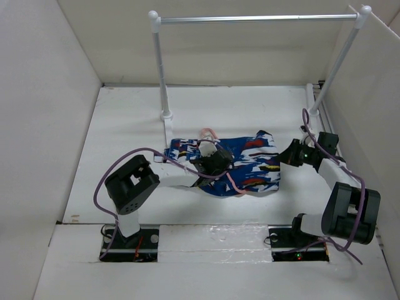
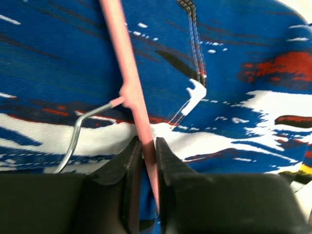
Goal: Place the trousers on the hanger
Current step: Place trousers on hanger
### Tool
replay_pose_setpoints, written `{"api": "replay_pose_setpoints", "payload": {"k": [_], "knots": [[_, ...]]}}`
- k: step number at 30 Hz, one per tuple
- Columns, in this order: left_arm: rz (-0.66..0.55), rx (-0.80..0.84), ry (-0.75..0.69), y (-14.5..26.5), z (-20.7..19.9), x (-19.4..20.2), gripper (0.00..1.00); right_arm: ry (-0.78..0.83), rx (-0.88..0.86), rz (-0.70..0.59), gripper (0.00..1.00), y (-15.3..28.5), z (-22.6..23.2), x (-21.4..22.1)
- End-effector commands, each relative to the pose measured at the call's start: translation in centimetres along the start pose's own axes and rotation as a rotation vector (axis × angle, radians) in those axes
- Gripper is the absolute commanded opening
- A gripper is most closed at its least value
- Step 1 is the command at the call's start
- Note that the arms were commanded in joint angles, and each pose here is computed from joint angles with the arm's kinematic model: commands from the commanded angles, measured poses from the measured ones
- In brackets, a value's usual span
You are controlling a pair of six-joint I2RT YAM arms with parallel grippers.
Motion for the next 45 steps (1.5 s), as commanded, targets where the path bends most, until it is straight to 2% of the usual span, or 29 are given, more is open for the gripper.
{"api": "replay_pose_setpoints", "payload": {"k": [1,2,6,14,17,24,28,32,39,43,44,45], "knots": [[-0.033,0.038,0.036,-0.2,-2.3,-0.9,0.06,0.03,-0.038,-0.018,0.0,0.2,0.5,-0.1],[-0.04,0.019,0.016,-0.4,-1.9,-0.9,0.0,0.023,-0.04,-0.016,0.0,0.1,0.4,0.0],[-0.053,0.012,-0.052,-0.2,-1.1,-1.2,0.0,0.004,-0.019,-0.03,0.0,-0.3,-0.5,-1.2],[-0.061,-0.027,-0.307,1.3,-0.2,-1.3,0.0,-0.021,0.045,-0.069,0.0,-1.1,-2.6,-5.0],[-0.006,-0.061,-0.406,1.2,1.0,-0.1,0.0,-0.026,0.067,-0.104,0.0,-0.7,-3.4,-6.9],[-0.019,-0.115,-0.525,1.4,1.9,-0.8,0.0,-0.021,0.099,-0.123,0.0,-0.2,-5.1,-9.6],[-0.069,-0.12,-0.514,1.5,1.0,-2.1,0.0,-0.013,0.109,-0.094,0.0,-0.2,-5.6,-10.1],[-0.115,-0.089,-0.504,1.6,-1.6,-2.8,0.0,-0.046,0.111,-0.055,0.0,-1.1,-5.7,-6.7],[-0.14,0.027,-0.384,2.5,-4.9,-3.5,0.0,-0.033,0.096,0.008,0.0,-2.1,-5.4,-4.2],[-0.17,0.011,-0.337,2.7,-5.2,-4.0,0.0,-0.026,0.108,0.011,0.0,-1.5,-4.9,-4.3],[-0.176,0.019,-0.325,2.9,-5.5,-4.2,0.0,-0.022,0.122,0.015,0.04,-1.3,-4.9,-4.3],[-0.181,0.027,-0.314,3.0,-5.8,-4.4,0.0,-0.01,0.126,0.019,0.22,-1.1,-4.8,-4.4]]}}
Point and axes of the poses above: each gripper's point midway between its finger pads, its own y axis back along the fingers, its own z axis along the line the jaws close on, x = y × z, the point moved 4 cm from there along y, back along the fingers, and after that the axes turned 7 degrees about y, right-handed, at the moved point
